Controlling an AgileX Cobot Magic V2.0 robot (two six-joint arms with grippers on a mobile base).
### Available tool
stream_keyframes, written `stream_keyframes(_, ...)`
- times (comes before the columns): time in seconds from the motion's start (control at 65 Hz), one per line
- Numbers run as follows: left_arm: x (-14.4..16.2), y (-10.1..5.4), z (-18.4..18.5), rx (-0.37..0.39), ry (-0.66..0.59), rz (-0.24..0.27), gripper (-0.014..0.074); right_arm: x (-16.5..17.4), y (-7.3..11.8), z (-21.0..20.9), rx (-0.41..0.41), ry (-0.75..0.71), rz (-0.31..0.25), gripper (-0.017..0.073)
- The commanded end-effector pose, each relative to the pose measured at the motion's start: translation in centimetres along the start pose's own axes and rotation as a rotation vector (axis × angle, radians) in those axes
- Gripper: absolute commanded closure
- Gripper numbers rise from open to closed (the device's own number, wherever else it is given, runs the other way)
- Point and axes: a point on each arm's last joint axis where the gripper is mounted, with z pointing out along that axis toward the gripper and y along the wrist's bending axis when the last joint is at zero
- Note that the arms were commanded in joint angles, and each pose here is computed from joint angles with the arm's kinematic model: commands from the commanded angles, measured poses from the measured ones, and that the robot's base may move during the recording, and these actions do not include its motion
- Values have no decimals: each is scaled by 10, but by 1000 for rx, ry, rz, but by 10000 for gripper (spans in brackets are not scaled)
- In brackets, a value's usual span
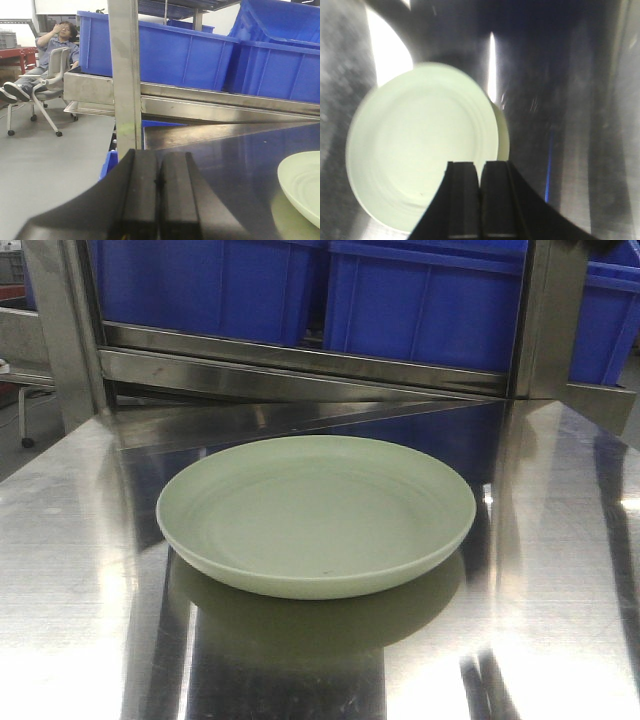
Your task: Place green plate on second shelf with right arm
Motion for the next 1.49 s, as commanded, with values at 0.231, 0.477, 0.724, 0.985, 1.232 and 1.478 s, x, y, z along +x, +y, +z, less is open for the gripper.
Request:
stream_keyframes(0.231,5,0,-1,0,-61,-8,463,-6,3,46,-31,134,75,37)
stream_keyframes(0.477,5,0,-1,0,-61,-8,463,-2,-1,73,-20,224,117,-36)
stream_keyframes(0.724,5,0,-1,0,-61,-8,463,9,1,108,6,325,111,-36)
stream_keyframes(0.985,5,0,-1,0,-61,-8,463,17,3,132,19,367,100,-36)
stream_keyframes(1.232,5,0,-1,0,-61,-8,463,17,2,139,24,360,105,-36)
stream_keyframes(1.478,5,0,-1,0,-61,-8,463,26,-1,147,44,450,112,-28)
